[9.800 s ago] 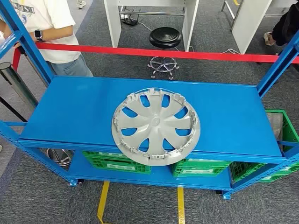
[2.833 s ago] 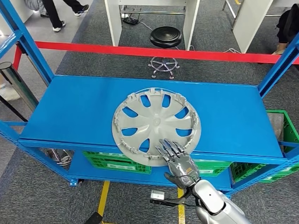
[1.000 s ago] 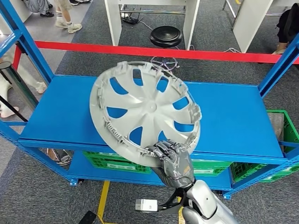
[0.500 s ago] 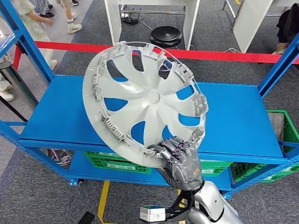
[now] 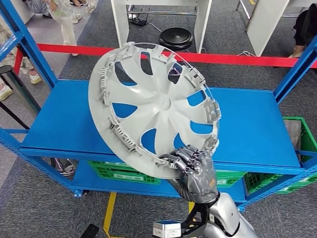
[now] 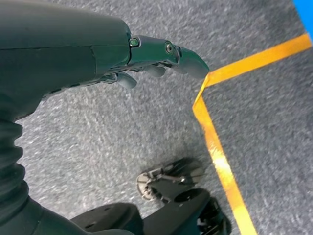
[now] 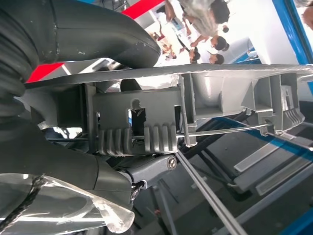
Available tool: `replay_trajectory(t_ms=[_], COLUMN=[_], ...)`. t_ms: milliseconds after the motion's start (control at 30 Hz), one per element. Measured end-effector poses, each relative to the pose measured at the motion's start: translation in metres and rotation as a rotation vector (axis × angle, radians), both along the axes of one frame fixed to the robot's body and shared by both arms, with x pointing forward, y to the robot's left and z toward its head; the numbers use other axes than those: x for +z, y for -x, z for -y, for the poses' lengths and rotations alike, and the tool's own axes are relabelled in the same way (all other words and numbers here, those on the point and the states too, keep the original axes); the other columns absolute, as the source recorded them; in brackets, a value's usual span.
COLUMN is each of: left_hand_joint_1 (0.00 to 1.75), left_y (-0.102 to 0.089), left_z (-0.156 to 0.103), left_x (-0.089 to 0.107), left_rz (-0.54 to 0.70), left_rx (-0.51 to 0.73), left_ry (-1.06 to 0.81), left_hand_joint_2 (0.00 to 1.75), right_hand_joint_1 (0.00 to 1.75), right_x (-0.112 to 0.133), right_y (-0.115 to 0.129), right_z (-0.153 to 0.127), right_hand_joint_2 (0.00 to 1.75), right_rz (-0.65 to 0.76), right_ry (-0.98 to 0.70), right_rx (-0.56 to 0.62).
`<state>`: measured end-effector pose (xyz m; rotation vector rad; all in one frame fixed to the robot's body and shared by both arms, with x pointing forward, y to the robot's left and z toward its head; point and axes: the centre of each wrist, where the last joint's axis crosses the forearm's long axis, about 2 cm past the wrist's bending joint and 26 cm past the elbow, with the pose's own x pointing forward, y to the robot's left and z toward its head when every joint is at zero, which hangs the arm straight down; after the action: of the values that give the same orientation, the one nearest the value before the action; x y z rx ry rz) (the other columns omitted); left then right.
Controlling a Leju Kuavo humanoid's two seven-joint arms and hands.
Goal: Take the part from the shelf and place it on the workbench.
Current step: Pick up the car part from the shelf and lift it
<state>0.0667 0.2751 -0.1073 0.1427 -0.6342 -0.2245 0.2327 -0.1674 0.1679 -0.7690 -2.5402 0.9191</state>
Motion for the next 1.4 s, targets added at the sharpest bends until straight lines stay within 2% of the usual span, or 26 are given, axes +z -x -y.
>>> replay_trajectory(t_ms=[233,867,1400], left_hand_joint_1=[0.00,0.00,0.00], left_y=[-0.001,0.003,0.007], left_z=[0.000,0.001,0.005], left_x=[0.000,0.000,0.000], left_rz=[0.030,0.033,0.035], left_rx=[0.024,0.024,0.024], left_ry=[-0.047,-0.071,-0.071], left_hand_joint_2=[1.75,1.75,1.75], right_hand_joint_1=[1.75,1.75,1.75], right_x=[0.007,0.008,0.005], right_y=[0.007,0.019,0.038], right_z=[0.004,0.020,0.049], right_hand_joint_2=[1.75,1.75,1.75], right_rz=[-0.008,0.060,0.035], right_ry=[-0.084,-0.080,-0.096], right_rx=[0.027,0.036,-0.045])
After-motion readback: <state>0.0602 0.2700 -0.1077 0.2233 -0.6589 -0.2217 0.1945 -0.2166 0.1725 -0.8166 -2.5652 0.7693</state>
